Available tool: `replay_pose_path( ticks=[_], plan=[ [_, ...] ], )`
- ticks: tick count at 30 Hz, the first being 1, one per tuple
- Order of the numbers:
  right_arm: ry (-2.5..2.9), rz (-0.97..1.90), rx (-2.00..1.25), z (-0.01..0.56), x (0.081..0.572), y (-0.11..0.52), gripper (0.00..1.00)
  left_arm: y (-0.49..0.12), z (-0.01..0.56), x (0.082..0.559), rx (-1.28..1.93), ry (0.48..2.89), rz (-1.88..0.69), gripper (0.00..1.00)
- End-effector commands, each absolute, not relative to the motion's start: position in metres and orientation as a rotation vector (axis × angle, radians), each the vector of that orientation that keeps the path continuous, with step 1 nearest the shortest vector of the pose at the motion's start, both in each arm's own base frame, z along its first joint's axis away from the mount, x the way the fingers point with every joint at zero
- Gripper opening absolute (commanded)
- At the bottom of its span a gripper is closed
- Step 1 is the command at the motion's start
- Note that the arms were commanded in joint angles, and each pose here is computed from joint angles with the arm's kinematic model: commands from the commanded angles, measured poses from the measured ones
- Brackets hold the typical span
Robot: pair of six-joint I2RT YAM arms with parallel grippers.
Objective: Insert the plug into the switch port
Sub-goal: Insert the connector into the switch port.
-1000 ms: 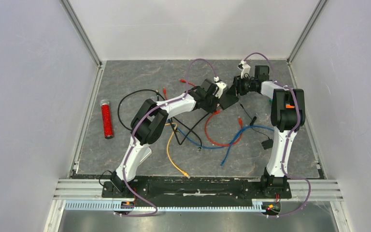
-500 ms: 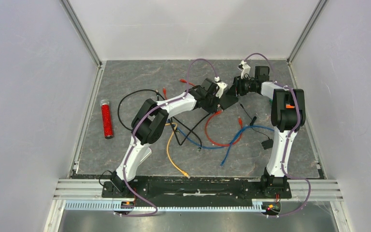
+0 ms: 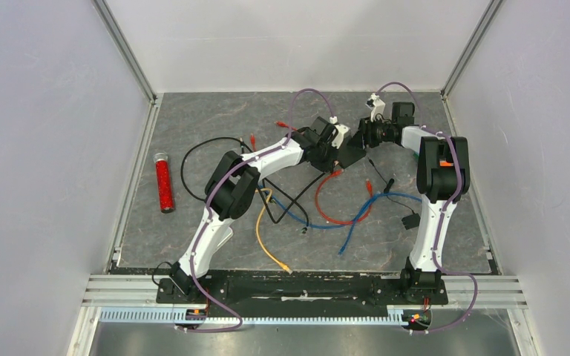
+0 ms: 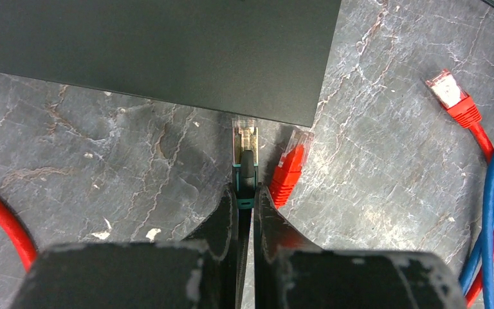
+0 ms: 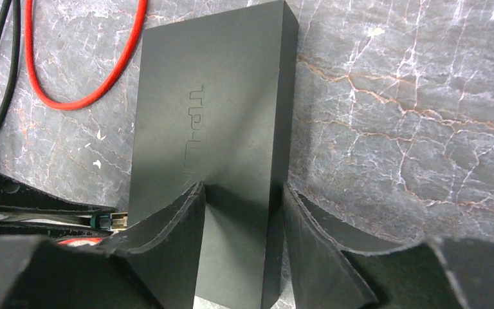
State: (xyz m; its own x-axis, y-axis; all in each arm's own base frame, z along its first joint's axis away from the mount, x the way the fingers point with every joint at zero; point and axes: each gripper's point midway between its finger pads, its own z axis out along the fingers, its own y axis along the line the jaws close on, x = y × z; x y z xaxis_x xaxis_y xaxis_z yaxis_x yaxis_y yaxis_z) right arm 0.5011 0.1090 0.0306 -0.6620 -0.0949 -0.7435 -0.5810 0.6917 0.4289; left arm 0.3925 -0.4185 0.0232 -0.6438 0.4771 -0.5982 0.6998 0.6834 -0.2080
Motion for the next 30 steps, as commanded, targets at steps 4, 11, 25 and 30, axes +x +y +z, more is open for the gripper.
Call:
replay_pose_path(
  ticks=[4,11,25,30],
  plan=[
    [2.199,0.945,-0.530,0.039,0.482,0.121,0.50,-0.414,0.001,0.375,0.870,2.504,-0.630,0.02],
    [2.221,1.029,-0.521,0.032,0.465,0.128,0.49,-0.426,0.001,0.389,0.876,2.431,-0.655,0.02],
    [2.243,1.071,-0.504,0.028,0.453,0.130,0.48,-0.414,-0.018,0.372,0.824,2.579,-0.711,0.02],
    [2.270,1.107,-0.484,0.021,0.442,0.132,0.48,-0.416,-0.021,0.384,0.818,2.541,-0.674,0.02]
  ],
)
